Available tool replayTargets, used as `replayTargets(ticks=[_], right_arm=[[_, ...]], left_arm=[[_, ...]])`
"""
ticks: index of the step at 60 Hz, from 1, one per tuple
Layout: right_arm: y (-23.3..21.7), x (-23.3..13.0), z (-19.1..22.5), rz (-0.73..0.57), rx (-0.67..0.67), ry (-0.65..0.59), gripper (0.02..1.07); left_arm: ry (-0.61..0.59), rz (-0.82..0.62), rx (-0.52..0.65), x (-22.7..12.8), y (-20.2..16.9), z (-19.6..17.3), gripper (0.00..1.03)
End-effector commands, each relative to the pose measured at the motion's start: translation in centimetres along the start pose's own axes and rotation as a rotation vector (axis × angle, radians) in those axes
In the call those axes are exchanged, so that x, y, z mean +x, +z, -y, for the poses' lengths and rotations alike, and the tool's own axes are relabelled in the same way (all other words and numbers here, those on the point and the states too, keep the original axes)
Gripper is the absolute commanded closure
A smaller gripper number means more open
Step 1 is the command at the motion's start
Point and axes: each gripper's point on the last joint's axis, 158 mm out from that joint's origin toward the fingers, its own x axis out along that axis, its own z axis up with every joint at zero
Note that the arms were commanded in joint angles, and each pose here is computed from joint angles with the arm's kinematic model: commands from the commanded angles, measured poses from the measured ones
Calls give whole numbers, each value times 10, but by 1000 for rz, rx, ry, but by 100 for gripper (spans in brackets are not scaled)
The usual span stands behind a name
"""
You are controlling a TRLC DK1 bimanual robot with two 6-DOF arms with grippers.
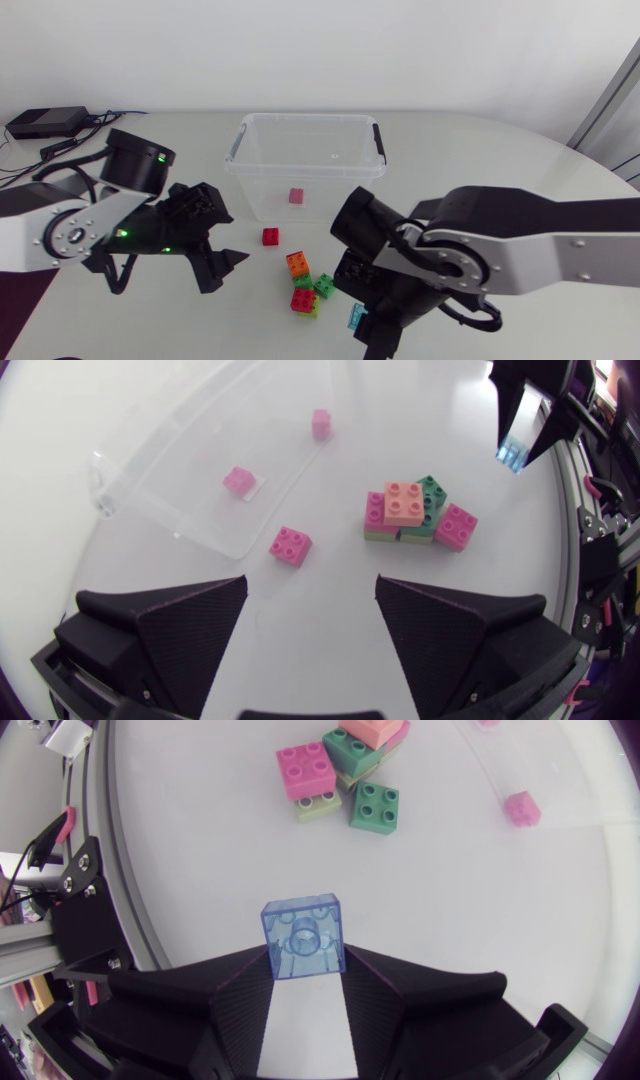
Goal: Pick up the duplo bricks and place them in the container
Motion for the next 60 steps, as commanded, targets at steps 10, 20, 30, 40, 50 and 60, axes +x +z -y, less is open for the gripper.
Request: replayTargets(ticks=[10,20,30,40,50,60], right_arm=[[32,-75,20,179,23,-51,73],[36,-99,32,233,49,-76,73],[38,-108,38,257,56,-88,73],[38,-107,38,259,56,-87,73],[36,-106,37,255,57,-86,73],[43,-123,43,306,68,-103,73]], left_arm=[[-73,-76,-38,65,-20,6,12],[-42,-141,-153,83,-10,7,17],[76,-216,-263,97,-16,-15,19],[128,-271,-369,112,-26,-20,22],[138,-281,-462,123,-27,-19,22],[128,-289,-531,131,-24,-7,22]])
